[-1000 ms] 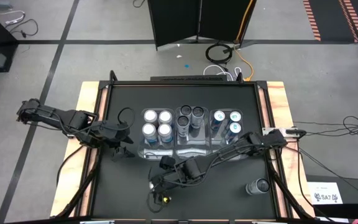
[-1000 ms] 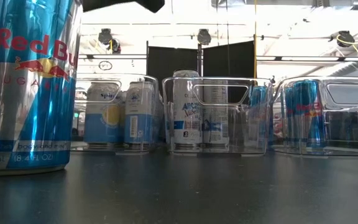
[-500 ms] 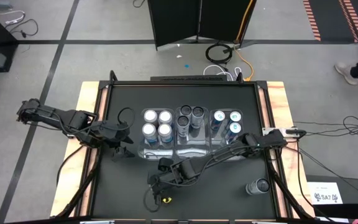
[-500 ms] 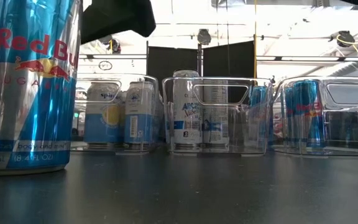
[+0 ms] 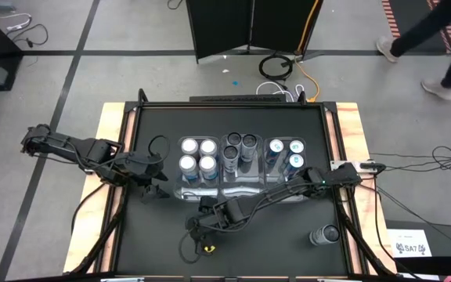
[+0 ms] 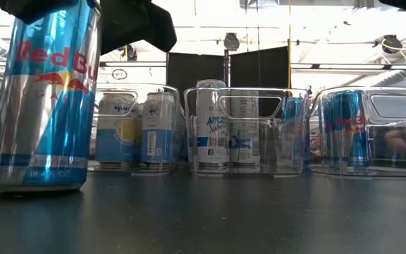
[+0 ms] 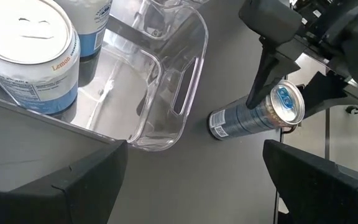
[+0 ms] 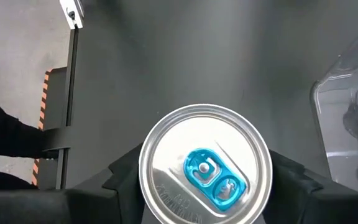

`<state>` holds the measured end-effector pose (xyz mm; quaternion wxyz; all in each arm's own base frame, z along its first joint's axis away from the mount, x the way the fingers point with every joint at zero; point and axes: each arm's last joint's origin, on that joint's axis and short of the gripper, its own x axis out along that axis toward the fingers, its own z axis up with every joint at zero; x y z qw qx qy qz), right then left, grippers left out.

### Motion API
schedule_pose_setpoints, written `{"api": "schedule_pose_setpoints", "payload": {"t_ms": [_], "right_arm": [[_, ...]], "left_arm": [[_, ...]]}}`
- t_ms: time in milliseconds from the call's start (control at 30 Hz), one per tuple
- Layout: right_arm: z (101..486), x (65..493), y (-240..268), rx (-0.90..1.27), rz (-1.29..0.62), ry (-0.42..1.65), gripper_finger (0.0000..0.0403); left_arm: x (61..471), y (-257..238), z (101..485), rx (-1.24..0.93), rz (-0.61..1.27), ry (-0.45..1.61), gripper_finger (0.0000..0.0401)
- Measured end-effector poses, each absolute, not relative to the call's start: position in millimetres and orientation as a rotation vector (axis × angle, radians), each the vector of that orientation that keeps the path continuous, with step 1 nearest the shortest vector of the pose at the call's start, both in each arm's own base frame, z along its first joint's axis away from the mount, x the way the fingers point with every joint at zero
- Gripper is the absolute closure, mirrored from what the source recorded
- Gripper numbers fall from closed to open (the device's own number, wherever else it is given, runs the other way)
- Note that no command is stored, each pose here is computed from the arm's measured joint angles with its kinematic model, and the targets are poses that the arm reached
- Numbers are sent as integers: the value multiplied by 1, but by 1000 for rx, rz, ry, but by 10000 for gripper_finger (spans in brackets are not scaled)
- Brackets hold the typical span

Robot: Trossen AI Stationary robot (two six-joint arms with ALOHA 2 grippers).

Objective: Sort soda cans
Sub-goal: Put the blue soda can into the right transparent bin

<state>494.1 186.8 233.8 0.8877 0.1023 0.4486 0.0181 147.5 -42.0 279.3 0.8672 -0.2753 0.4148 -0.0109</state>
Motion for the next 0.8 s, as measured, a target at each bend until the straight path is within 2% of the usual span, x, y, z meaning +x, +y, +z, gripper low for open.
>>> {"api": "schedule_pose_setpoints", "payload": {"t_ms": [167,267,433,633,800], "right_arm": [[249,483,182,236,-21,984,181],[278,466,174,225,-113,971,181],[338,421,155,278,-394,898,181],[382,357,136,452,-763,822,181],[390,336,124,464,-806,779,181]], "left_arm": [[148,-42,279,-576,-23,868,19],[148,-42,279,-576,-23,868,19],[148,-42,279,-576,-22,867,19],[148,-41,279,-561,12,851,19],[148,-41,279,-558,20,846,19]]}}
